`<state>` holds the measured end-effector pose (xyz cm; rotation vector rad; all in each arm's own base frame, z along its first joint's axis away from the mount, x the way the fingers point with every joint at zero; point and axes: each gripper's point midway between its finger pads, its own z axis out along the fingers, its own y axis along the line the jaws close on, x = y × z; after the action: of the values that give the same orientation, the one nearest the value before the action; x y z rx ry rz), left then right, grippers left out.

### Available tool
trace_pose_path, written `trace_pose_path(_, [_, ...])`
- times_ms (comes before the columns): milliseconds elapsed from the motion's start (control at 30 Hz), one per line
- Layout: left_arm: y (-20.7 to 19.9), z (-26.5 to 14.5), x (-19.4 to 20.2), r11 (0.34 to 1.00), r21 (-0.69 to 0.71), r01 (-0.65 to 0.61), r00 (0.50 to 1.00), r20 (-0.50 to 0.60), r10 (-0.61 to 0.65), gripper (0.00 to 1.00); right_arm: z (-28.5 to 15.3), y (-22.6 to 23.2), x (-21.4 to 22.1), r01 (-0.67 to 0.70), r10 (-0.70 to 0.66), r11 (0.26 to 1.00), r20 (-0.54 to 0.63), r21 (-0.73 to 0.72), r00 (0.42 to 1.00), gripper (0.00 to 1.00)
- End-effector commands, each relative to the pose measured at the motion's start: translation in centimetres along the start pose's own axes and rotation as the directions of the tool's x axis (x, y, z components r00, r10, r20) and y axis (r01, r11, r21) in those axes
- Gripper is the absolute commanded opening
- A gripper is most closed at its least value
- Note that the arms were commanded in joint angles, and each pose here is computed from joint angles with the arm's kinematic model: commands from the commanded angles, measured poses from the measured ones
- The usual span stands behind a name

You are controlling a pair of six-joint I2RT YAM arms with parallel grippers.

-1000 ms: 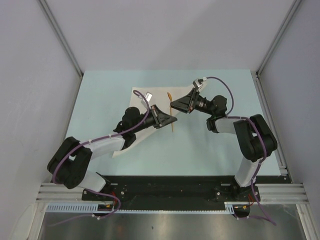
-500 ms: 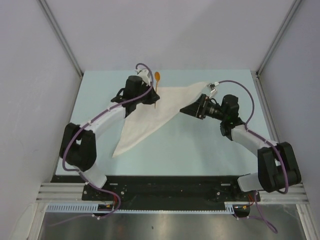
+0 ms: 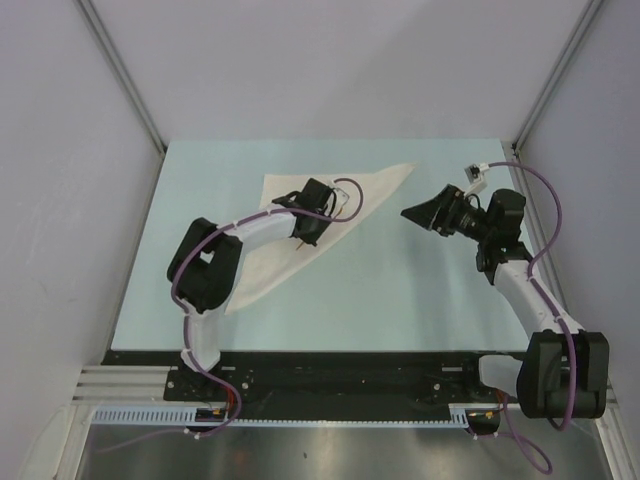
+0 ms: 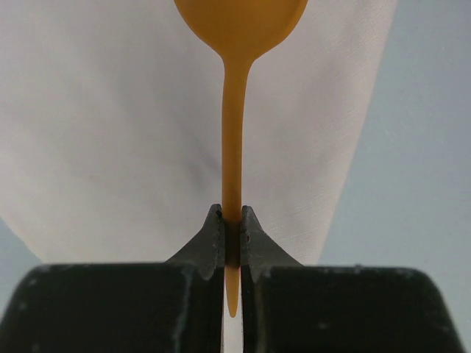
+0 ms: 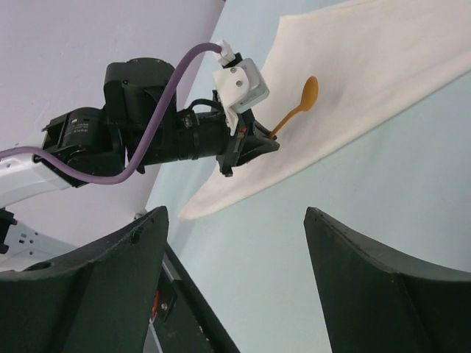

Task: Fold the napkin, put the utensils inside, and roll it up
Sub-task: Place the utensil onto the napkin

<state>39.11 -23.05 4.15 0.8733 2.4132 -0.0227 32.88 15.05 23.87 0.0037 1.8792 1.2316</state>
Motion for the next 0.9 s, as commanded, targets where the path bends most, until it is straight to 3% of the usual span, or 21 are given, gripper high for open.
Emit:
trace_pose_path(0, [0.8,0.0,-1.9,0.987,-0.02,-0.161,0.987,0.001,0.161,0.0,-0.9,0.0,0.2,0.002,-0.002,1.0,-0.003,-0.014,1.0,0.8])
trace_pose_path(300, [-0.2,2.3,-1.0,0.976,0.044,-0.212,0.975,-0.061,0.215,0.0,-1.1,-0.1,0.5,-0.005,0.005,1.0,-0.015,-0.006,1.0,0.8])
trace_pose_path(600, [-0.3,3.4,-0.3,0.977,0.045,-0.21,0.973,-0.088,0.214,0.0,-1.3,-0.1,0.7,-0.006,0.006,1.0,-0.016,0.002,1.0,0.8])
trace_pose_path(767, [0.3,3.8,0.8,0.98,0.008,-0.2,0.967,-0.16,0.199,0.0,-1.4,-0.2,0.9,-0.009,0.009,1.0,-0.019,0.007,1.0,0.8])
trace_pose_path(867, [0.0,4.0,0.9,0.984,0.014,-0.178,0.971,-0.161,0.178,0.06,-1.3,-0.3,1.0,-0.012,0.012,1.0,-0.022,0.008,1.0,0.8])
